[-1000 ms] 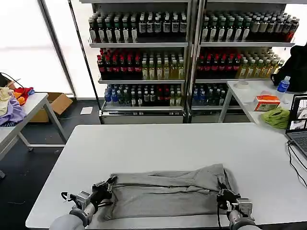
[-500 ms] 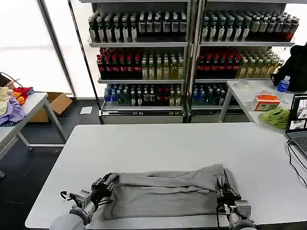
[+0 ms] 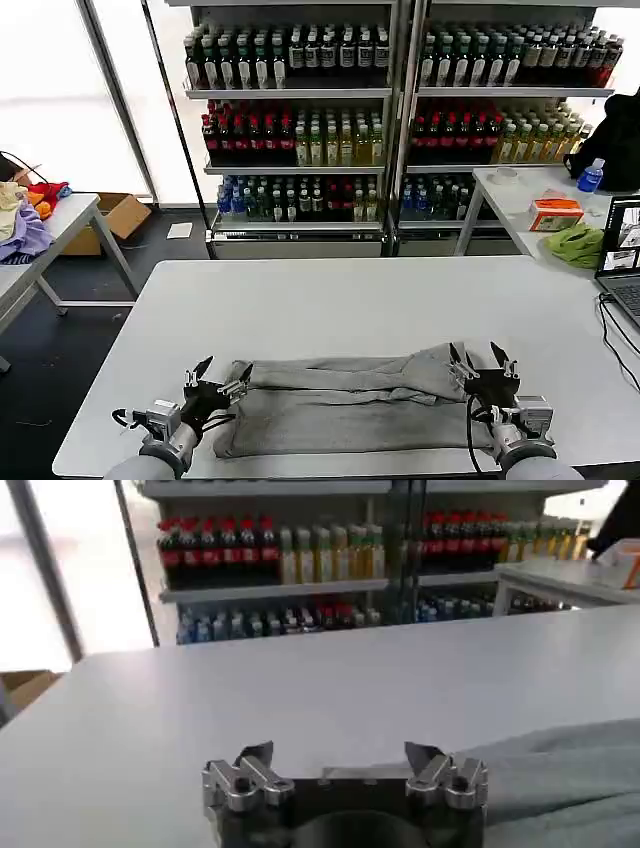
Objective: Fold and organize the clothes.
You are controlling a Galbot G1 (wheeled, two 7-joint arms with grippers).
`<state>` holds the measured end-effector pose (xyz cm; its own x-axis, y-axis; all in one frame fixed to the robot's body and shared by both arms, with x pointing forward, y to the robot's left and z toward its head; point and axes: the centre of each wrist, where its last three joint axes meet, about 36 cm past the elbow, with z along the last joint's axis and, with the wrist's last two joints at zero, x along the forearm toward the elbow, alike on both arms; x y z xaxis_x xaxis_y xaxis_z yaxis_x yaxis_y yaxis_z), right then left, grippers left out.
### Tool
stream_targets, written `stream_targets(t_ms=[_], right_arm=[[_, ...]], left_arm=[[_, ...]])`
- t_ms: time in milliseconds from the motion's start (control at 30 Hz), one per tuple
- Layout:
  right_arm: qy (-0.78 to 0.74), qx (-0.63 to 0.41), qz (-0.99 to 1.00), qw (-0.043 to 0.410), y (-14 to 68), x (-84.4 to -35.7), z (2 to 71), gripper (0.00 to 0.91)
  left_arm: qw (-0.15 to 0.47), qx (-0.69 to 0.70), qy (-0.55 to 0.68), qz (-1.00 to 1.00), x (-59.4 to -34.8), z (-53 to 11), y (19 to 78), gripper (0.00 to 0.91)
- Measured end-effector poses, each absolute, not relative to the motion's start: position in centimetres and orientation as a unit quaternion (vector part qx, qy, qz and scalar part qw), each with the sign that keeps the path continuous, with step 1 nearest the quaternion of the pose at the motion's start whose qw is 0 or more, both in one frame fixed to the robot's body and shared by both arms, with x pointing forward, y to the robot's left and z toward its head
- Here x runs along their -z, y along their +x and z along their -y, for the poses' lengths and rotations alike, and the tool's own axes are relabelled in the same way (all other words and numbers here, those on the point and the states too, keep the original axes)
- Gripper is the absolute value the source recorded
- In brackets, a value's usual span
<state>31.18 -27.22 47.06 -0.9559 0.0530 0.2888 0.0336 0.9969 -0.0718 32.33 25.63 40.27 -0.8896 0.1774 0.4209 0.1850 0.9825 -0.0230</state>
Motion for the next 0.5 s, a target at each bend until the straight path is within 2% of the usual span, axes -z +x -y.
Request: stream_targets(t_ms=[300,433,500], right_arm=[[-0.020,-0.031,0.991,0.132,31.1,-48.3,27.4,0.907],[-0.016,-0.032,0.992,0.125,31.1,-48.7,27.4,0.907],[-0.014,-0.031,0.992,0.123,31.1,-48.9,27.3,0.907]], left_arm=[[0.226,-0.028,-0.072,0.971,-39.3,-24.4,31.9,0.907],[0.234,-0.036,-0.065,0.969,-38.6,-24.1,31.5,0.806],[0.235,-0.039,-0.061,0.969,-38.3,-24.0,31.4,0.796]])
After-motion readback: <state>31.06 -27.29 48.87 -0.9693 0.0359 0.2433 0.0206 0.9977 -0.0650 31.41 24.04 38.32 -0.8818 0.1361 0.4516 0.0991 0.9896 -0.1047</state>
